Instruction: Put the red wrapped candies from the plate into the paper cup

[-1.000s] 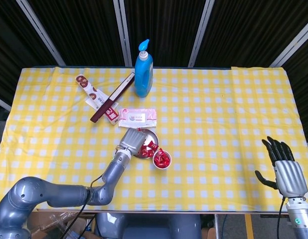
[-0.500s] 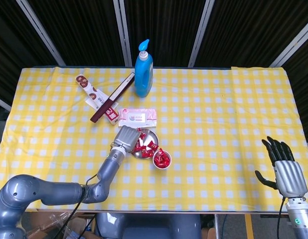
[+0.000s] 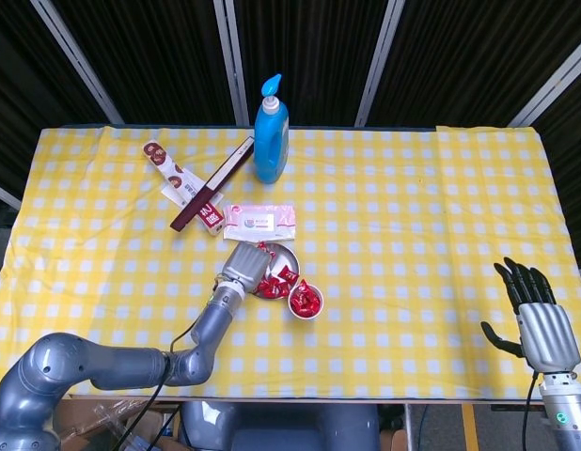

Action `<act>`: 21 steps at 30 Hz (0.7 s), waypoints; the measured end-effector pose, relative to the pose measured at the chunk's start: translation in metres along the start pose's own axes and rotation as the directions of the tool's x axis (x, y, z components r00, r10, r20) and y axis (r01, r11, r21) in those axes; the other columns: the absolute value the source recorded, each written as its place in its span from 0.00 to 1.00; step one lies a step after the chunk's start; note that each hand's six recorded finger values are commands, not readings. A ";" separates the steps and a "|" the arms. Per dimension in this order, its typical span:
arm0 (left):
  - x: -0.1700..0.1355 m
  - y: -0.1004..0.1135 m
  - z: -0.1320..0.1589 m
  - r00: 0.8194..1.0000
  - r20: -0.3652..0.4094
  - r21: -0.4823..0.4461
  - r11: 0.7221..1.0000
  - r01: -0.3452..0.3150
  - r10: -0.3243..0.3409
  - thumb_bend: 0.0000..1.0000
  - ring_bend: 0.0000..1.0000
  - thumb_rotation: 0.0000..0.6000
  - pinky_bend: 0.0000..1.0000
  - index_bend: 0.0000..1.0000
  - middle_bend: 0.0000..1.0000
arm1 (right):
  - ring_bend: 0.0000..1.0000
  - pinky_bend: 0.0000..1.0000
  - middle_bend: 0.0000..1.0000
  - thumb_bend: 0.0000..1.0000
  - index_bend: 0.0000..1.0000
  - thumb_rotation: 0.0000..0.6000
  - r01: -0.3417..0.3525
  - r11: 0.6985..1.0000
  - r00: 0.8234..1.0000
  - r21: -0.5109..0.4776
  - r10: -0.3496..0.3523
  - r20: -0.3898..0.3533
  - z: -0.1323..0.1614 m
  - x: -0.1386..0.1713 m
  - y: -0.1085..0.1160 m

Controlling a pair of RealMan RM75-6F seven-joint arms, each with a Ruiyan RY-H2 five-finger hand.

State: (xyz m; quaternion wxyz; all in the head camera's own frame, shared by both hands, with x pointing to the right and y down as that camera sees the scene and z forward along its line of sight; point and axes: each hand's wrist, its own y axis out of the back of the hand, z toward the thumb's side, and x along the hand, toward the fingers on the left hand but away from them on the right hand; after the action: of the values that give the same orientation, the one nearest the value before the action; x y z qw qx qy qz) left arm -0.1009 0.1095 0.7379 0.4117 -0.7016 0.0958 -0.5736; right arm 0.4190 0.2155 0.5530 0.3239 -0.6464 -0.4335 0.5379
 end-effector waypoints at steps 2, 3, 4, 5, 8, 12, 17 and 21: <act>0.000 0.000 0.000 1.000 0.000 -0.002 1.000 -0.007 0.007 0.49 0.92 1.00 0.95 0.68 0.90 | 0.00 0.00 0.00 0.36 0.00 1.00 0.000 1.000 1.000 0.000 0.000 0.000 0.000 0.000 0.000; 0.000 0.001 0.000 1.000 -0.001 -0.004 1.000 -0.012 0.012 0.49 0.92 1.00 0.95 0.68 0.90 | 0.00 0.00 0.00 0.36 0.00 1.00 0.000 1.000 1.000 0.000 0.000 0.000 0.000 0.000 0.000; -0.001 0.001 0.000 1.000 -0.002 -0.004 1.000 -0.015 0.015 0.49 0.92 1.00 0.95 0.68 0.90 | 0.00 0.00 0.00 0.36 0.00 1.00 0.000 1.000 1.000 0.000 0.000 0.000 0.000 0.000 0.000; -0.001 0.002 -0.001 1.000 -0.002 -0.005 1.000 -0.018 0.018 0.49 0.92 1.00 0.95 0.68 0.90 | 0.00 0.00 0.00 0.36 0.00 1.00 0.000 1.000 1.000 0.001 0.000 0.000 0.000 0.000 0.000; -0.002 0.005 -0.002 1.000 -0.003 -0.013 0.999 -0.032 0.032 0.49 0.92 1.00 0.95 0.67 0.90 | 0.00 0.00 0.00 0.36 0.00 1.00 0.001 1.000 1.000 0.000 -0.001 0.000 0.000 0.000 0.000; -0.007 0.019 -0.007 0.998 -0.005 -0.042 0.997 -0.067 0.066 0.49 0.92 1.00 0.95 0.67 0.90 | 0.00 0.00 0.00 0.36 0.00 1.00 0.002 1.000 1.000 0.000 -0.002 0.000 0.000 0.000 0.000; -0.015 0.045 -0.015 0.992 -0.008 -0.090 0.988 -0.129 0.129 0.49 0.92 1.00 0.95 0.66 0.90 | 0.00 0.00 0.00 0.36 0.00 1.00 0.002 1.000 1.000 0.003 -0.002 0.000 0.000 0.000 0.000; -0.027 0.073 -0.018 0.981 0.004 -0.139 0.972 -0.191 0.194 0.49 0.92 1.00 0.95 0.66 0.90 | 0.00 0.00 0.00 0.36 0.00 1.00 0.001 1.000 1.000 0.008 -0.001 0.002 0.000 0.000 -0.001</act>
State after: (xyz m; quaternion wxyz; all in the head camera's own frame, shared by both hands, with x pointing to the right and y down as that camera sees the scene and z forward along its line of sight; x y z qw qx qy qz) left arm -0.1011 0.0701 0.6683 0.4166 -0.7209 0.1993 -0.5168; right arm 0.4190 0.2156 0.5536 0.3264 -0.6444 -0.4320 0.5400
